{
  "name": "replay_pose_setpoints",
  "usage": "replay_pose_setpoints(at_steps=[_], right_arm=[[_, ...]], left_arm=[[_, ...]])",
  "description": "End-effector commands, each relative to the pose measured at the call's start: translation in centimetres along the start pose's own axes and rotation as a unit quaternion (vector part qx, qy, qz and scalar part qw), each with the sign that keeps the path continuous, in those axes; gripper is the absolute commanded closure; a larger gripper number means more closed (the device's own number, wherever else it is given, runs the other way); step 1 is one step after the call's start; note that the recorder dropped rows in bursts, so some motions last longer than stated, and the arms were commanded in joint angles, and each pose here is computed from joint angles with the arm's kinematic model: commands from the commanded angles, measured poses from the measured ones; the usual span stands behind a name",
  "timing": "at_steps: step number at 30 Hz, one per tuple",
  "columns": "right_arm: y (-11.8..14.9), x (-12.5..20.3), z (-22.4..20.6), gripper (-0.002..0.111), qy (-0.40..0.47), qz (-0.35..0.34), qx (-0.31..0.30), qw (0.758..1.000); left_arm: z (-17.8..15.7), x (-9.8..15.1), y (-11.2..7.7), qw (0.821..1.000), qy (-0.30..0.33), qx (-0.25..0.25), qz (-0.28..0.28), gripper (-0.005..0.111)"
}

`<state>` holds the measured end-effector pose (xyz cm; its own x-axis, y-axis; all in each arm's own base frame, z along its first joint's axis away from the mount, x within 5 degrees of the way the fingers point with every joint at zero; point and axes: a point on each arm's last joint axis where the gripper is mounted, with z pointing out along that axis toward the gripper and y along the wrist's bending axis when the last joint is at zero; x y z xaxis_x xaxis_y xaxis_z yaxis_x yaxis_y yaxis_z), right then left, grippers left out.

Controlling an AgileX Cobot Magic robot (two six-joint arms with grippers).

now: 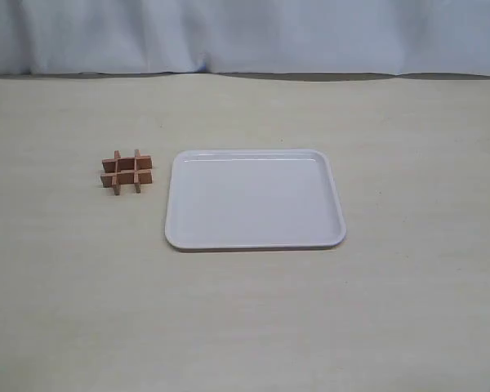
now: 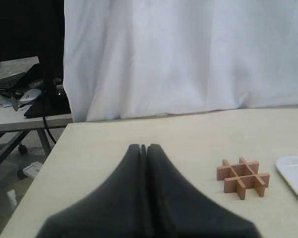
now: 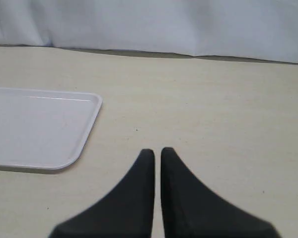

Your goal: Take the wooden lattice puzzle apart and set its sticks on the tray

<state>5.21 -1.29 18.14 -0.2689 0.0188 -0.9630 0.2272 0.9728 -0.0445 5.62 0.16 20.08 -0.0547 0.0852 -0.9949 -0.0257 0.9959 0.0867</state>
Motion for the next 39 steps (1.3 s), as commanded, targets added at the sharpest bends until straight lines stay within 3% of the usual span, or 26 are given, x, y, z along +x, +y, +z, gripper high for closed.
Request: replay_pose_setpoints(at_steps=[1, 8, 12, 14, 16, 19, 22, 24, 27, 31, 35, 37, 39], right_arm=[[0.0, -0.1, 0.0, 0.104, -0.007, 0.0, 0.002, 1.0], [0.0, -0.1, 0.0, 0.104, -0.007, 0.0, 0.002, 1.0], [0.0, -0.1, 0.0, 0.104, -0.007, 0.0, 0.002, 1.0], [0.0, -0.1, 0.0, 0.104, -0.007, 0.0, 0.002, 1.0], [0.0, -0.1, 0.0, 0.104, -0.007, 0.0, 0.002, 1.0], [0.0, -0.1, 0.0, 0.104, -0.007, 0.0, 0.002, 1.0], [0.0, -0.1, 0.0, 0.104, -0.007, 0.0, 0.002, 1.0], [0.0, -0.1, 0.0, 0.104, -0.007, 0.0, 0.002, 1.0], [0.0, -0.1, 0.0, 0.104, -0.007, 0.0, 0.002, 1.0], [0.0, -0.1, 0.0, 0.104, -0.007, 0.0, 0.002, 1.0], [0.0, -0.1, 0.0, 0.104, -0.007, 0.0, 0.002, 1.0], [0.0, -0.1, 0.0, 0.104, -0.007, 0.0, 0.002, 1.0], [0.0, -0.1, 0.0, 0.104, -0.007, 0.0, 0.002, 1.0]], left_arm=[[0.0, -0.5, 0.0, 0.998, -0.03, 0.002, -0.053, 0.107], [-0.1, -1.4, 0.2, 0.99, -0.081, -0.002, -0.119, 0.107], [-0.2, -1.8, 0.4, 0.977, -0.102, -0.004, -0.189, 0.107], [-0.3, -2.2, 0.7, 0.972, -0.131, -0.013, -0.193, 0.107], [-0.6, -3.0, 1.1, 0.957, -0.179, -0.02, -0.228, 0.107], [-1.0, -4.2, 0.6, 0.947, -0.24, 0.016, -0.211, 0.107], [-0.7, -5.7, -0.1, 0.949, -0.239, 0.064, -0.196, 0.107], [0.6, -7.9, -0.1, 0.957, -0.211, 0.069, -0.188, 0.107], [5.5, -11.2, 0.1, 0.973, -0.122, 0.064, -0.183, 0.107], [14.6, -12.0, 0.4, 0.985, 0.045, 0.034, -0.163, 0.107], [21.7, -11.2, 0.5, 0.974, 0.17, -0.009, -0.15, 0.107], [24.2, -10.5, -0.3, 0.964, 0.249, -0.026, -0.09, 0.107], [26.1, -9.9, -1.2, 0.939, 0.34, -0.037, -0.026, 0.107]])
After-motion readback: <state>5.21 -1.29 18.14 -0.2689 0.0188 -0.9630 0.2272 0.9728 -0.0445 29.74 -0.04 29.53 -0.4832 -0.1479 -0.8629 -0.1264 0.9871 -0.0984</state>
